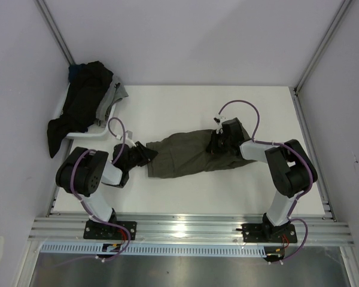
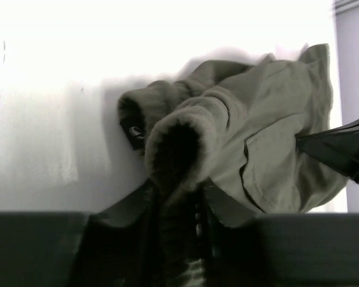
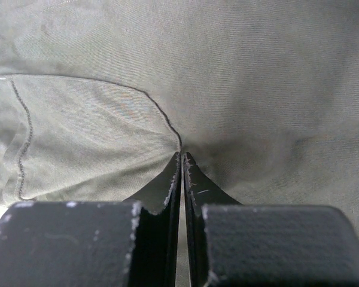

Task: Fold and stack the shorts
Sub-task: Fold the shorts

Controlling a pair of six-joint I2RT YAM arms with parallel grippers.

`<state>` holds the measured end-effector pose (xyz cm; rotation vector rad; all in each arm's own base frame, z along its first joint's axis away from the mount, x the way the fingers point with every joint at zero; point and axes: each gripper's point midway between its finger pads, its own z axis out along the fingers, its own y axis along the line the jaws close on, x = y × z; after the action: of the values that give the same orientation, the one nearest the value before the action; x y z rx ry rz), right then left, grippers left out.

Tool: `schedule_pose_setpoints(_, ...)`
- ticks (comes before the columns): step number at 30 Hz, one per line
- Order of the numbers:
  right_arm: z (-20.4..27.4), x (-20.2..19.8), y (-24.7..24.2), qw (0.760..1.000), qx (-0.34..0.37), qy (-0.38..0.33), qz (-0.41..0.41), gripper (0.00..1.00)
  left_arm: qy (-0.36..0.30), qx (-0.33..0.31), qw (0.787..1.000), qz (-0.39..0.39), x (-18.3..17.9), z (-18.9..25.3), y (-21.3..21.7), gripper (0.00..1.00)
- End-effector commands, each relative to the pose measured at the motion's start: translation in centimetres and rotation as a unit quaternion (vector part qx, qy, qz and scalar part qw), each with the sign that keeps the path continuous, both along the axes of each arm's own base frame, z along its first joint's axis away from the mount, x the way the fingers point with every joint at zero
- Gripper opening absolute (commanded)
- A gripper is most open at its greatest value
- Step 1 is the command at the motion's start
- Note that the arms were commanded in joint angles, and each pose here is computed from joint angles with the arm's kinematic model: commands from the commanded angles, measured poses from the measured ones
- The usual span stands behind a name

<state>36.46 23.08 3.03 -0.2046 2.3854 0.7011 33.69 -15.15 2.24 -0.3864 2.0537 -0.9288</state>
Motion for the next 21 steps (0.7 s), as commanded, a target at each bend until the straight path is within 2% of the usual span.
schedule_pose_setpoints(1, 0.8, 0.7, 0.8, 1.0, 0.008, -0.021, -0.004, 0.04, 0.057, 0.036, 0.998, -0.009, -1.4, -2.5, 0.3, 0.27)
schedule_pose_setpoints(2, 1.0, 1.0, 0.6, 0.999, 0.0, -0.032, -0.018, 0.04, 0.081, 0.047, 0.996, -0.006, -1.9, -3.1, 0.6, 0.21)
schedule_pose_setpoints(3, 1.1, 0.7, 0.9, 0.999, -0.002, -0.037, -0.022, 0.01, 0.076, 0.052, 0.996, -0.004, -1.8, -2.3, 0.8, 0.14)
schedule_pose_setpoints(4, 1.1, 0.5, 0.9, 0.999, -0.005, -0.042, -0.027, 0.0, 0.073, 0.054, 0.996, -0.001, -1.3, -1.5, 0.8, 0.02)
schedule_pose_setpoints(5, 1.1, 0.5, 0.6, 0.998, -0.012, -0.052, -0.041, 0.0, 0.093, 0.061, 0.994, 0.003, -1.8, -1.6, 1.1, 0.0)
schedule_pose_setpoints(9, 0.8, -0.8, 2.0, 0.996, -0.017, -0.068, -0.05, 0.0, 0.096, 0.094, 0.99, 0.039, -1.4, 1.4, 2.7, 0.0)
schedule_pose_setpoints(10, 0.8, -1.1, 2.5, 0.996, -0.015, -0.07, -0.051, 0.0, 0.116, 0.106, 0.987, 0.044, -2.3, 1.7, 3.2, 0.0)
schedule_pose_setpoints(11, 0.5, -1.7, 3.0, 0.996, -0.013, -0.073, -0.046, 0.0, 0.105, 0.113, 0.987, 0.051, -1.4, 3.2, 3.4, 0.0)
schedule_pose_setpoints(13, 0.2, -2.6, 4.3, 0.994, -0.028, -0.09, -0.053, 0.0, 0.135, 0.134, 0.98, 0.058, -2.4, 3.1, 4.2, 0.0)
schedule_pose_setpoints(14, 0.3, -2.9, 5.0, 0.993, -0.027, -0.1, -0.051, 0.0, 0.126, 0.136, 0.981, 0.061, -1.9, 4.5, 4.2, 0.0)
schedule_pose_setpoints(16, 0.2, -4.0, 6.9, 0.992, -0.027, -0.115, -0.049, 0.0, 0.151, 0.148, 0.976, 0.061, -2.7, 4.4, 4.6, 0.0)
schedule_pose_setpoints(21, -0.8, -5.8, 10.7, 0.989, -0.033, -0.137, -0.047, 0.0, 0.151, 0.138, 0.978, 0.046, -2.5, 7.2, 4.0, 0.0)
